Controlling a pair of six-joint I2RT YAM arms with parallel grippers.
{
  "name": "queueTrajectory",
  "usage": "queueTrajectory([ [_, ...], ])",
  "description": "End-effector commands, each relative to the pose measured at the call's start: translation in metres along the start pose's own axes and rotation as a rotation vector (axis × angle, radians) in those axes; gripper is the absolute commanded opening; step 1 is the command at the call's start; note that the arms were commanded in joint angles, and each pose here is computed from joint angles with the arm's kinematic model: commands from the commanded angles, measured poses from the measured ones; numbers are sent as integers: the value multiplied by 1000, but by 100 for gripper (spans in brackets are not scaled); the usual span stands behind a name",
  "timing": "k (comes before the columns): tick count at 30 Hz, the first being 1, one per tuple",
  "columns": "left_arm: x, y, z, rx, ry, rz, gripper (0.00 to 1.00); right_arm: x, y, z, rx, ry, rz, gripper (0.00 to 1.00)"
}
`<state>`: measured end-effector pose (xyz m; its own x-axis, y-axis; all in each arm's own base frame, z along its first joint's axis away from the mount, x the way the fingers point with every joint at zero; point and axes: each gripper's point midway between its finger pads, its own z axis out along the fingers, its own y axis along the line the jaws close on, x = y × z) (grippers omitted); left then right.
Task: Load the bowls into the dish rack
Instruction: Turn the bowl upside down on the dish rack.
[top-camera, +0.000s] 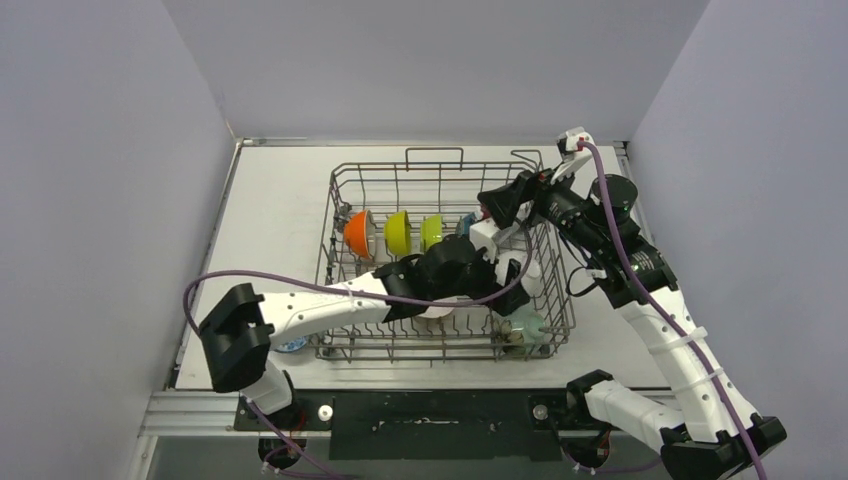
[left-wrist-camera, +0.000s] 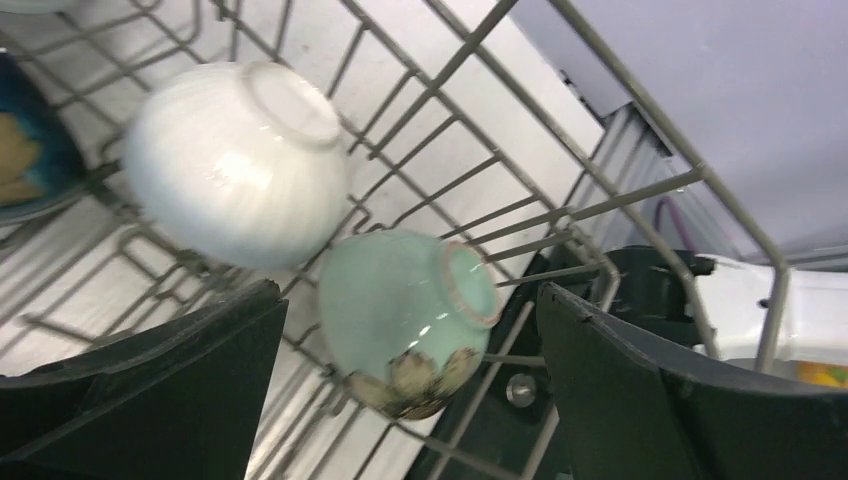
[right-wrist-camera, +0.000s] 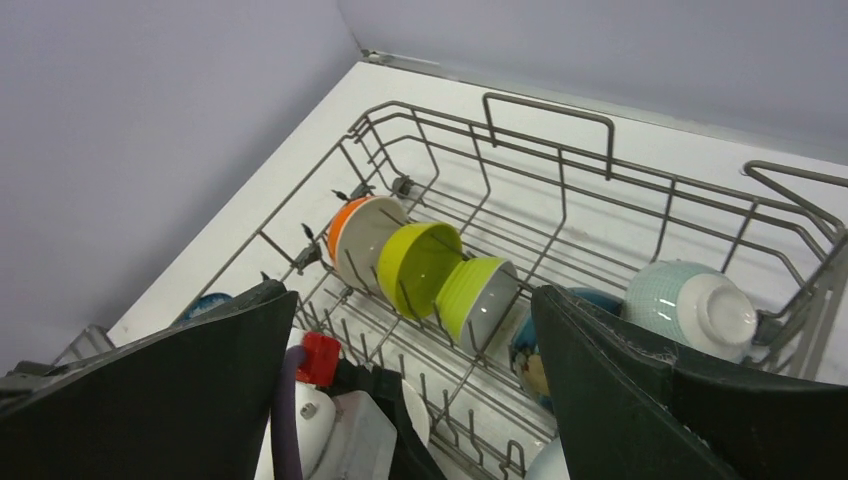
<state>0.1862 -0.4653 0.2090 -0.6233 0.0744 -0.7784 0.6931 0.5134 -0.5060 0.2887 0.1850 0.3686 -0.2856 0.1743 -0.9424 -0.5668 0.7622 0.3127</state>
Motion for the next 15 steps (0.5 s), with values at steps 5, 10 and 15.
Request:
queueTrajectory([
  [5,-62,60,-70,-207,-248,90,96,-7,1,-3,-7,-30,-10,90],
  [10,-57,103,-111,-307,-243,157,96,1,0,1,-13,-10,-5,90],
  [15,-46,140,-157,-415,-207,216,96,25,3,11,-67,69,7,90],
])
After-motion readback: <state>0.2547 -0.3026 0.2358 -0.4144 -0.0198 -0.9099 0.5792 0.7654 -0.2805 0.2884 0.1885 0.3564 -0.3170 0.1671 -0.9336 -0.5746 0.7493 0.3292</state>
